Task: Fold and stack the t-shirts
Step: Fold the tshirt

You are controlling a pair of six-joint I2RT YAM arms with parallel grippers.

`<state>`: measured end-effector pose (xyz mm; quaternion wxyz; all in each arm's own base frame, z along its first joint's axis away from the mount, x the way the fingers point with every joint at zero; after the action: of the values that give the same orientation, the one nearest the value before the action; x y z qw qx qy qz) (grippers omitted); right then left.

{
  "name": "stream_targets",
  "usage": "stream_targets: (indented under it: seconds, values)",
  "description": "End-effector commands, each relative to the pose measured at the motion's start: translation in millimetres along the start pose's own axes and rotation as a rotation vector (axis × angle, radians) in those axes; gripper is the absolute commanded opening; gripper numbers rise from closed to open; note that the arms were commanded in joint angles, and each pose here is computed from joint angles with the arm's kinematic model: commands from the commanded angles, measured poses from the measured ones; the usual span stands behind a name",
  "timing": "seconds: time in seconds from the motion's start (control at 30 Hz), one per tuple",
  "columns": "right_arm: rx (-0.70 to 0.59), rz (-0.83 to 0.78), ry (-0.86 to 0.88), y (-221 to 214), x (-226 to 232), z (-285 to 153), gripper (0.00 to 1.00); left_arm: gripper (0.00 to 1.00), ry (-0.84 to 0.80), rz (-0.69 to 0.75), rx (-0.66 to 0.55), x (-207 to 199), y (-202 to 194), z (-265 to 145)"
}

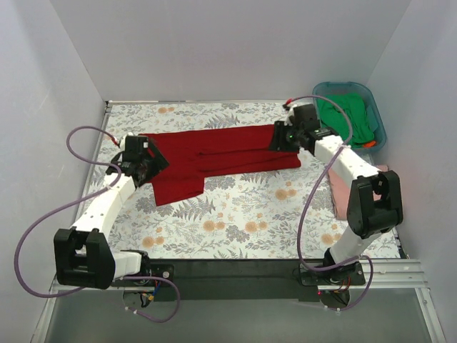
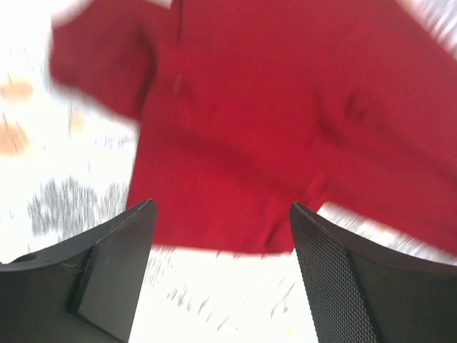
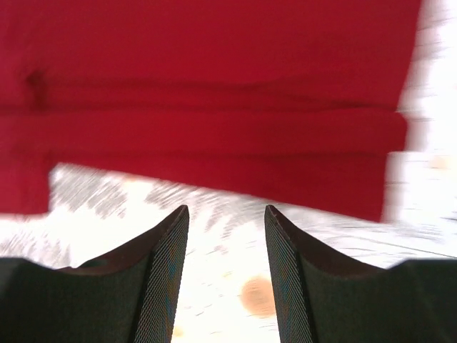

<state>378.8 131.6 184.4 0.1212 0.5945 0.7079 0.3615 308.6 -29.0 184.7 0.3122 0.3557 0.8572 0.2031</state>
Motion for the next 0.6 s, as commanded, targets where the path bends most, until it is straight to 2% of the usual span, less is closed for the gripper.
stream_targets:
  seconds: [0.0, 0.03, 0.13, 0.27, 0.57]
  values:
    - [0.062, -0.039, 0.230, -43, 66, 10, 0.54, 0.74, 0.069, -0.014, 0.115, 33, -49, -4]
    - [0.035, -0.028, 0.278, -43, 81, 13, 0.54, 0.74, 0.081, -0.011, 0.146, 43, -63, -3]
    - [0.082, -0.049, 0.369, -73, 120, 24, 0.54, 0.73, 0.092, -0.024, 0.186, 55, -82, -1]
    - [0.074, -0.066, 0.490, -95, 175, 40, 0.53, 0.72, 0.098, -0.041, 0.218, 59, -93, 7]
    - [0.126, -0.041, 0.514, -131, 232, 79, 0.54, 0.69, 0.169, -0.035, 0.235, 72, -107, 24]
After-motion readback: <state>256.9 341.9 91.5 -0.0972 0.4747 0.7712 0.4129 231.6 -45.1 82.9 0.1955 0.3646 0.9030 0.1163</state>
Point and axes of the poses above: each gripper's point midway between its finger pads, its own z axis out along the fingers, its own x axis along the line the jaws close on, y = z × x, the point moved 6 cm from there along -z, back along the fingers, and after that the axes turned 6 degrees about -z, right-handed, at the moved point
